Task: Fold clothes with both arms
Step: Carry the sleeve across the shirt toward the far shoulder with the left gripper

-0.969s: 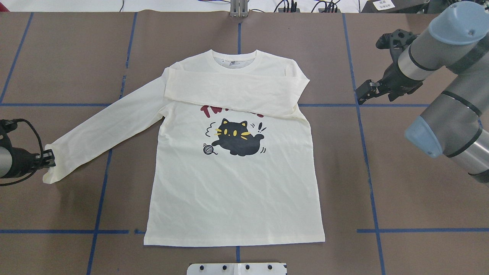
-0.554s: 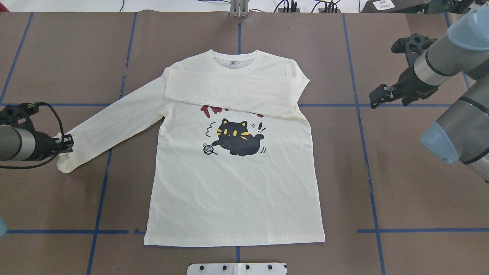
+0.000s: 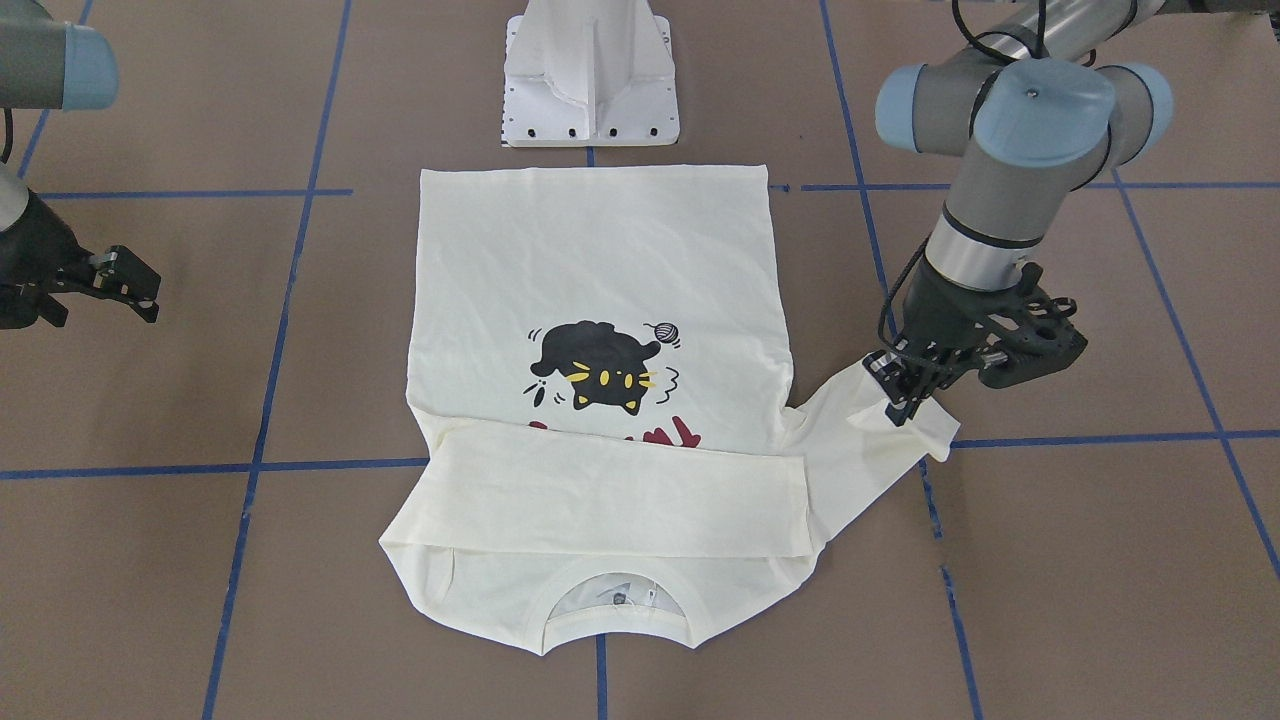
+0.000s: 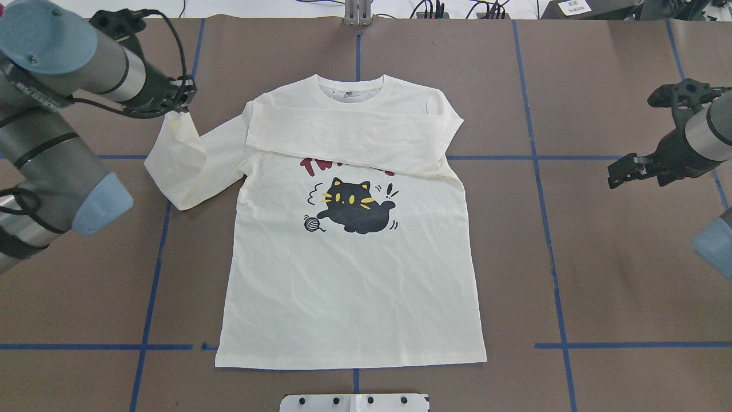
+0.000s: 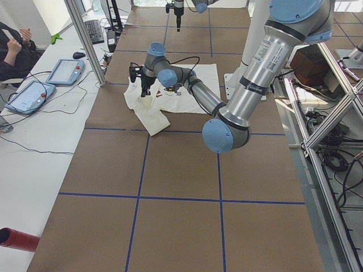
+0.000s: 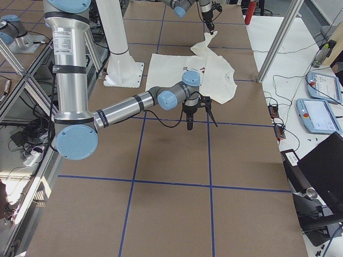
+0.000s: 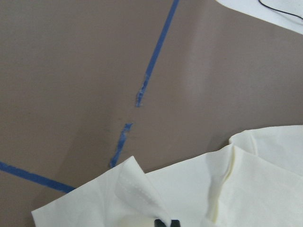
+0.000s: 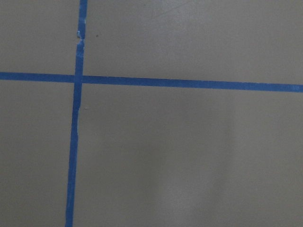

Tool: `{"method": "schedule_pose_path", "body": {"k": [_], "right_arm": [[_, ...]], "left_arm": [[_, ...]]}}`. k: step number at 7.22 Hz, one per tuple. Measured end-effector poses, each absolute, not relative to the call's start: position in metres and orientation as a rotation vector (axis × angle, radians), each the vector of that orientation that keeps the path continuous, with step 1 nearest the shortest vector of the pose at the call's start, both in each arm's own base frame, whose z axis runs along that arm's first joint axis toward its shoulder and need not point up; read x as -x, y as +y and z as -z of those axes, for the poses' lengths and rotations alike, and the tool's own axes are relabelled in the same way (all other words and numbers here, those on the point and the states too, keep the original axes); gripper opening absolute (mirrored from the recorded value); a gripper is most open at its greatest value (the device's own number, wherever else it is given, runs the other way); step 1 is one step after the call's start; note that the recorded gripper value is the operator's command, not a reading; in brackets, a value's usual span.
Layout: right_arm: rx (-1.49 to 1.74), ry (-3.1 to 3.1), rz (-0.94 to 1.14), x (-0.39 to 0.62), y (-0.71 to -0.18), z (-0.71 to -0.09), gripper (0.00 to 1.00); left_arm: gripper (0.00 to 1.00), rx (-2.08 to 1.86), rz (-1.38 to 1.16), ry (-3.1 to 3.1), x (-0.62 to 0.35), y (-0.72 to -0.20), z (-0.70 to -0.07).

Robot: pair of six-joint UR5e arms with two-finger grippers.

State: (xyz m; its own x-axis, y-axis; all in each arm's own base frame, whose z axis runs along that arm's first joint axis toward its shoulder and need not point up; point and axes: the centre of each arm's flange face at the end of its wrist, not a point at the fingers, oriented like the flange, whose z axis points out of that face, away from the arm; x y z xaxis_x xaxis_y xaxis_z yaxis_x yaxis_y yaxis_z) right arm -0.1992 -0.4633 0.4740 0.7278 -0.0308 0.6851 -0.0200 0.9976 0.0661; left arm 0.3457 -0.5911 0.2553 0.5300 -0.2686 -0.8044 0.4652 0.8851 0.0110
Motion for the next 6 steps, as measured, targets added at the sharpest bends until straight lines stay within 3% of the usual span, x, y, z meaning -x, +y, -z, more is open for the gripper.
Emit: {"method": "schedule_pose_path", "body": {"k": [3,6], "right_arm": [[-0.058,-0.772,0.007,0.198,-0.459,-0.481,1.0],[-0.046,-0.767,0.006,0.2,-0.46,-0.487,1.0]], "left_arm": [[0.0,-0.234,0.421,1.029,-0.427,-0.618,-0.152],[0.0,-0.196,0.381,1.092,-0.513,-0.604,-0.077]]}}
